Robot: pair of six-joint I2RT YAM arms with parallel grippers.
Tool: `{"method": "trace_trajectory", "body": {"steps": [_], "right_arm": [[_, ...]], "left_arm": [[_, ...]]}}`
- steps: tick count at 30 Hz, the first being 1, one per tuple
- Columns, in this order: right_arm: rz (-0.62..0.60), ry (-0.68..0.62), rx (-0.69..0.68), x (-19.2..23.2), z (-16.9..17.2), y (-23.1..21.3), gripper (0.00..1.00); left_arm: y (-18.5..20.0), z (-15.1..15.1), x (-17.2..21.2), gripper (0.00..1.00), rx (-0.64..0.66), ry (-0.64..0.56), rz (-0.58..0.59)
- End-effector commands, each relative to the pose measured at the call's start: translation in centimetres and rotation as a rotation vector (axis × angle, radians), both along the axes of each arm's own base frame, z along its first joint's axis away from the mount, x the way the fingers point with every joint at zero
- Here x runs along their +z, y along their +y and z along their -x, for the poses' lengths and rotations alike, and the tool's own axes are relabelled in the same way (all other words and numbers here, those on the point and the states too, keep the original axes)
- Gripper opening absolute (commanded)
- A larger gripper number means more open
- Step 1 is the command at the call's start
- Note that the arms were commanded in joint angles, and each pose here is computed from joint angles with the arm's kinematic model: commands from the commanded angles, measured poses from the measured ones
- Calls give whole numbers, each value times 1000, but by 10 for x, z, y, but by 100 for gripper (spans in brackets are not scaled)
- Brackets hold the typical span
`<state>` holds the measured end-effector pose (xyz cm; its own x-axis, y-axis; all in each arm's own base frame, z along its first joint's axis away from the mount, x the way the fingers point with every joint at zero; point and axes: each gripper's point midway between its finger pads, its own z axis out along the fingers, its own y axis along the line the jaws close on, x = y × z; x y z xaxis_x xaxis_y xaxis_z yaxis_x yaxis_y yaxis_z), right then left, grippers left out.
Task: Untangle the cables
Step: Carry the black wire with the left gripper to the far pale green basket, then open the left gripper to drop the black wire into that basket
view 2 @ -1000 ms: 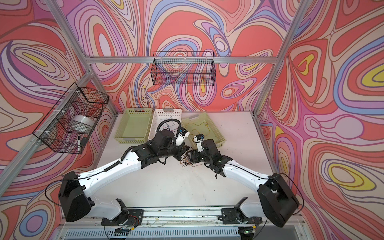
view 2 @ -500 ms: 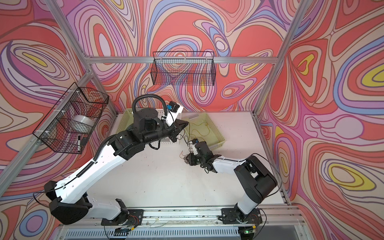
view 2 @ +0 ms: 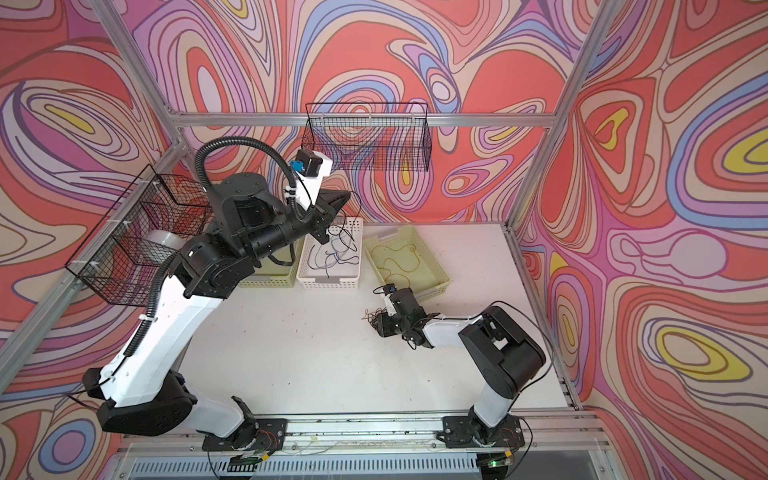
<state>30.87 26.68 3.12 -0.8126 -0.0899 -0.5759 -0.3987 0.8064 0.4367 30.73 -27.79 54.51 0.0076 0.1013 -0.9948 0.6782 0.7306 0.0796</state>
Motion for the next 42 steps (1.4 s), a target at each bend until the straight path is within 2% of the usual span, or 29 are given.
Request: {"method": "trace_trajectory", "body": {"steps": [1, 5, 10, 19, 23, 28, 36, 42], "right_arm": [[29, 8, 7, -13, 6, -8, 49], [28, -37, 29, 1, 7, -8, 52], [34, -117, 66, 35, 5, -9, 56], [15, -214, 81, 92, 10, -14, 64], [-3, -224, 82, 106, 11, -14, 64], [-24, -211, 97, 115, 14, -9, 62], [-34, -186, 47, 114, 14, -15, 57], [56, -147, -41, 95, 10, -33, 55]], "left_arm": [[8, 0, 9, 0, 5, -29, -24], [18, -6, 11, 0, 45, -43, -55], [41, -29, -3, 0, 133, -1, -78], [85, -83, -54, 0, 290, 120, -98], [121, -111, -81, 0, 400, 180, -94], [174, -144, -123, 0, 552, 287, -83], [240, -189, -170, 0, 713, 346, -59], [271, -222, -231, 0, 797, 443, -94]]}}
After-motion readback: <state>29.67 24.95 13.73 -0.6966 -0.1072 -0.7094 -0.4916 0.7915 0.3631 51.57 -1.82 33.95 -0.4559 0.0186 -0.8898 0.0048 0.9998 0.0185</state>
